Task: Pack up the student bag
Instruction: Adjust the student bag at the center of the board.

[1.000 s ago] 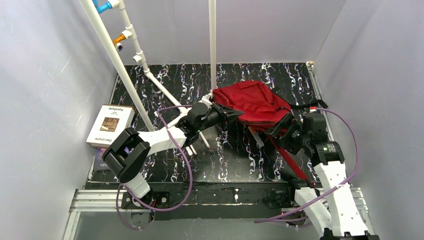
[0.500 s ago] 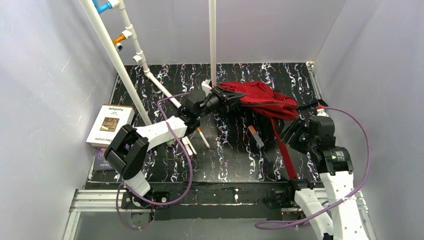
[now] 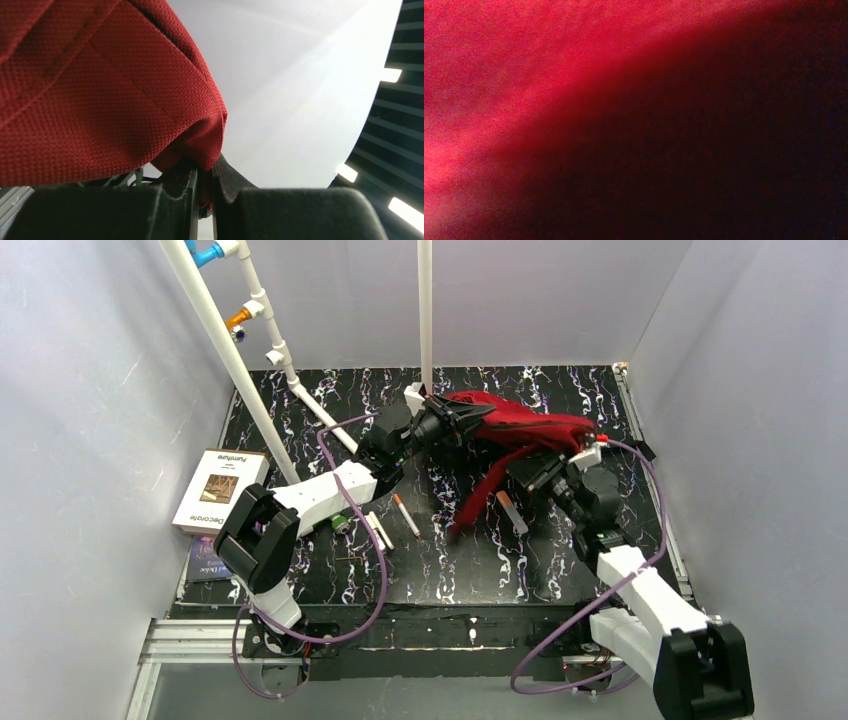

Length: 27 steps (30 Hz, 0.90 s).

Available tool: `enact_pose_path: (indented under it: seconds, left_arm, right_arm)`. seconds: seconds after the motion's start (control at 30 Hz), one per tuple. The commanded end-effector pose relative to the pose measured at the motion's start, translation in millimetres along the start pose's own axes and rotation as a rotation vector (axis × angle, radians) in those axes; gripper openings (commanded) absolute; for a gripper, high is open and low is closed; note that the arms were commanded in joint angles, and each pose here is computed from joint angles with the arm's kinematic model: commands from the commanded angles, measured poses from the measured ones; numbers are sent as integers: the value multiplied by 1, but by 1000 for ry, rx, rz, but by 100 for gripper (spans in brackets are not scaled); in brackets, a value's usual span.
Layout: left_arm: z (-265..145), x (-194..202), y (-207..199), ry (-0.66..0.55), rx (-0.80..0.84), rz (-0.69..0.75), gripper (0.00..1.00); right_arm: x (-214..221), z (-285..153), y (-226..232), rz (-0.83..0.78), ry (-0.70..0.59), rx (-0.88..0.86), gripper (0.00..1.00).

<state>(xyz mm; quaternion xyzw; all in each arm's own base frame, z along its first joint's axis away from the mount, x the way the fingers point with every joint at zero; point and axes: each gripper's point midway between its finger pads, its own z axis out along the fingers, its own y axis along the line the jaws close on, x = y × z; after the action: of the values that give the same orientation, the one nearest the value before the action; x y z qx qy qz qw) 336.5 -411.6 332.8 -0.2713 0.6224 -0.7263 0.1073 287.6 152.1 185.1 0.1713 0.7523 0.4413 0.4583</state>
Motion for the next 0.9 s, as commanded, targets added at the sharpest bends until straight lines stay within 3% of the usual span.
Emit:
enact_pose_path:
  seconds: [0.0, 0.17, 0.2, 0.27, 0.33, 0.43, 0.5, 0.67, 0.77, 0.87]
  left_arm:
    - [-6, 27, -56, 93, 137, 9, 0]
    - [-14, 27, -38, 105, 97, 17, 0]
    - [-16, 28, -33, 114, 84, 20, 0]
    - [-23, 29, -17, 134, 48, 33, 0]
    - [-34, 28, 13, 146, -15, 42, 0]
    - [-55, 25, 65, 170, -127, 47, 0]
    - [-70, 22, 98, 190, -196, 56, 0]
    - [-104, 14, 157, 212, -321, 69, 0]
    - [-113, 15, 177, 244, -366, 65, 0]
    - [-117, 16, 188, 259, -389, 64, 0]
  right_arm:
    - [-77, -7, 147, -51, -301, -530, 28]
    - [-65, 12, 102, -31, -262, -304, 28]
    - [-54, 14, 84, -55, -218, -220, 34]
    - [-29, 13, 34, -114, -88, 25, 48]
    - [-3, -4, -15, -177, 84, 281, 52]
    - [29, -39, -40, -259, 289, 396, 56]
    - [39, -64, -43, -283, 350, 418, 58]
    - [28, -123, -5, -349, 317, 360, 81]
    - [22, -147, 19, -359, 327, 333, 82]
    - [-12, -160, 34, -388, 201, 396, 86]
